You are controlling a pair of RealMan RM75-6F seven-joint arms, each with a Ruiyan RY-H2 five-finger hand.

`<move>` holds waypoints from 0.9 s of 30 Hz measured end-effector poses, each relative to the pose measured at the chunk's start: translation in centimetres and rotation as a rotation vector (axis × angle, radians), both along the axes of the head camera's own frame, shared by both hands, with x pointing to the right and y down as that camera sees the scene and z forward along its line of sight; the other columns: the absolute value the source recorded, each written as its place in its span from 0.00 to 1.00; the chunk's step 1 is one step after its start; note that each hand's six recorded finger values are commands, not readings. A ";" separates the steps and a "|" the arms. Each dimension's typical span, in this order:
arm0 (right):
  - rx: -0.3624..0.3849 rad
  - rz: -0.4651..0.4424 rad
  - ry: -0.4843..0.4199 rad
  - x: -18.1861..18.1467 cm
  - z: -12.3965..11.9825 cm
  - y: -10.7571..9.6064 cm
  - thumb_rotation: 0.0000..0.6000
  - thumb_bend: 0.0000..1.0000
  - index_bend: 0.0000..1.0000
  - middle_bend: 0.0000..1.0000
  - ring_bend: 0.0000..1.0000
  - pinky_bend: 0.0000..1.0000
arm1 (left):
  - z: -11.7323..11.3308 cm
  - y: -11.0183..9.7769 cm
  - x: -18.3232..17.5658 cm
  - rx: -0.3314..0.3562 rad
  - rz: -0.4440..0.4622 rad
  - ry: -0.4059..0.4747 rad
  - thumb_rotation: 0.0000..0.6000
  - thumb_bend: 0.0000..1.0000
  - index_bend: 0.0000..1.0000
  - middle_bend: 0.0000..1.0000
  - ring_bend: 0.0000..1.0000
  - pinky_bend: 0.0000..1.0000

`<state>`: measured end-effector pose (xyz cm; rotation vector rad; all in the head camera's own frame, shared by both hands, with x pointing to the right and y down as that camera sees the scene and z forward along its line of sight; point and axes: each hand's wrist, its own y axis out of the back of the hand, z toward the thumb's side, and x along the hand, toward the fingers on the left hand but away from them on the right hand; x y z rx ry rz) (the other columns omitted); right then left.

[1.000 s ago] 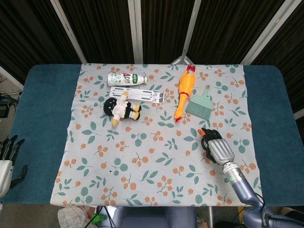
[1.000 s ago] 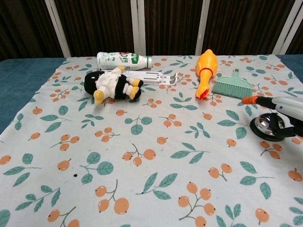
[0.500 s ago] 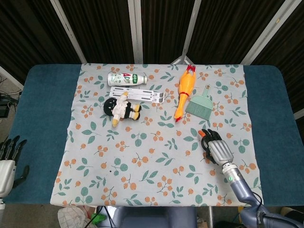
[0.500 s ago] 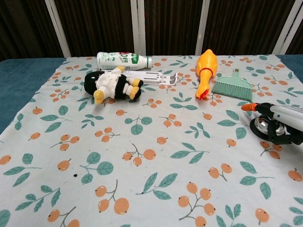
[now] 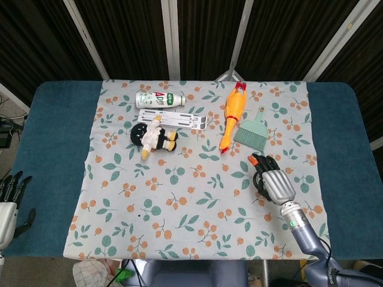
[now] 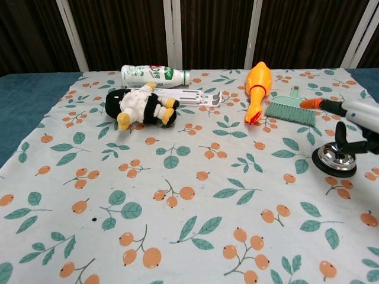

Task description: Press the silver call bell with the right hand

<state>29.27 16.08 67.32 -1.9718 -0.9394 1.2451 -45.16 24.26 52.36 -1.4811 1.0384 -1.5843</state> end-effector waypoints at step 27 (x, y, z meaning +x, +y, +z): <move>0.198 0.091 0.238 11.1 -14.6 8.9 1.00 1.00 0.00 0.00 0.00 0.00 | -0.8 0.5 0.0 -0.001 0.007 0.035 1.00 0.57 0.11 0.00 0.00 0.00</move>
